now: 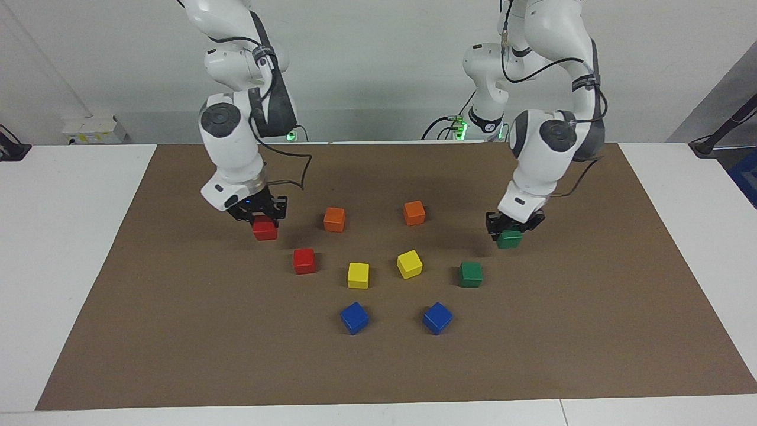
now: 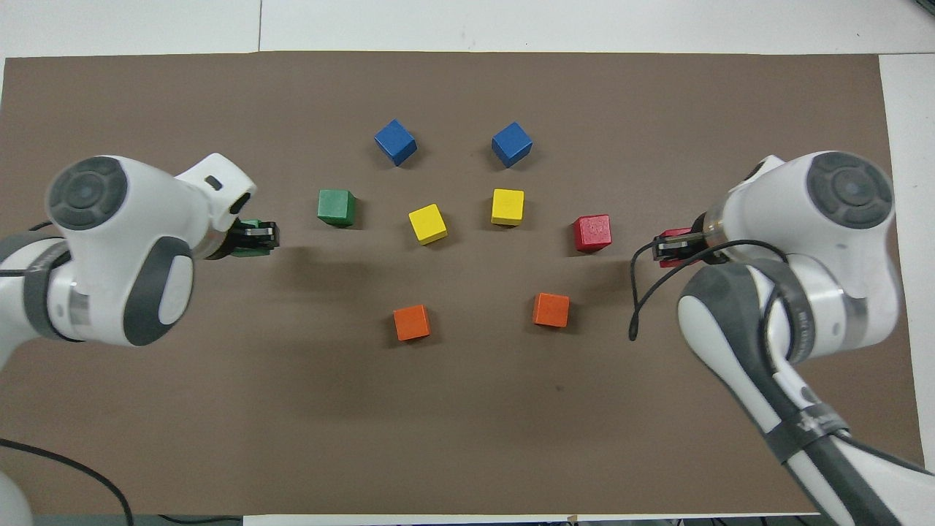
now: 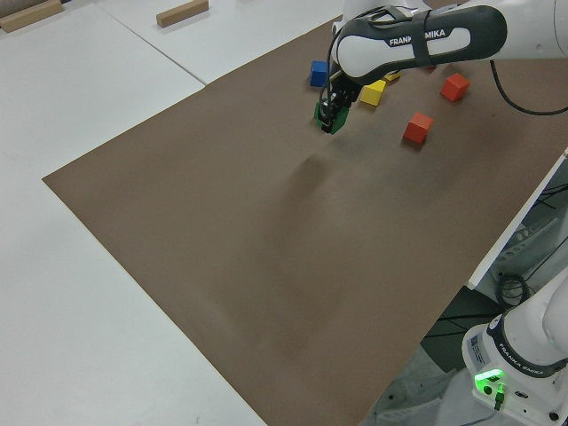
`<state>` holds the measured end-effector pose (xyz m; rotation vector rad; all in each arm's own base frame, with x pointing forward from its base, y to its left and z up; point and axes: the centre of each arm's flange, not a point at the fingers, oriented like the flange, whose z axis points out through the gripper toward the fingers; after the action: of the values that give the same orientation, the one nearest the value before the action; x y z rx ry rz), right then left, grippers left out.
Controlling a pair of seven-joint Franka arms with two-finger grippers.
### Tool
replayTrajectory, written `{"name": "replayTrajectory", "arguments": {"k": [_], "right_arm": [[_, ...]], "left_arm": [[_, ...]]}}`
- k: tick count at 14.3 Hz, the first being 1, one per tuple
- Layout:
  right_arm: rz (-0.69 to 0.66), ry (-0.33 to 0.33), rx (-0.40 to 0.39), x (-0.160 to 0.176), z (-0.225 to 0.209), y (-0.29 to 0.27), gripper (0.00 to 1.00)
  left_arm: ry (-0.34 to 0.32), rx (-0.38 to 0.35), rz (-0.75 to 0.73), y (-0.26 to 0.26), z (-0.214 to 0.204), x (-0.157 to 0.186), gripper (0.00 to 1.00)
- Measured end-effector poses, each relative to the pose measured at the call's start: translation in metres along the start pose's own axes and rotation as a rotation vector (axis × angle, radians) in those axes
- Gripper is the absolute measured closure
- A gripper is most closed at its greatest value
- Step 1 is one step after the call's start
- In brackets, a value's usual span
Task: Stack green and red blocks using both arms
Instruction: 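Carry green outward with the left gripper while the right gripper carries red outward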
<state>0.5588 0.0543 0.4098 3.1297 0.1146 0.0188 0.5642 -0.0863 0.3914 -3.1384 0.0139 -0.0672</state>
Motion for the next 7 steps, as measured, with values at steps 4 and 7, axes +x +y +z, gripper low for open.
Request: {"name": "replayTrajectory", "arguments": {"k": [4, 7], "right_arm": [[-0.052, 0.04, -0.012, -0.003, 0.046, 0.088, 0.45], [-0.061, 0.019, -0.011, -0.005, 0.063, 0.092, 0.45]], "left_arm": [[-0.015, 0.011, -0.01, -0.138, -0.001, -0.002, 0.45], [-0.027, 0.01, -0.007, -0.187, 0.014, -0.016, 0.45]]}}
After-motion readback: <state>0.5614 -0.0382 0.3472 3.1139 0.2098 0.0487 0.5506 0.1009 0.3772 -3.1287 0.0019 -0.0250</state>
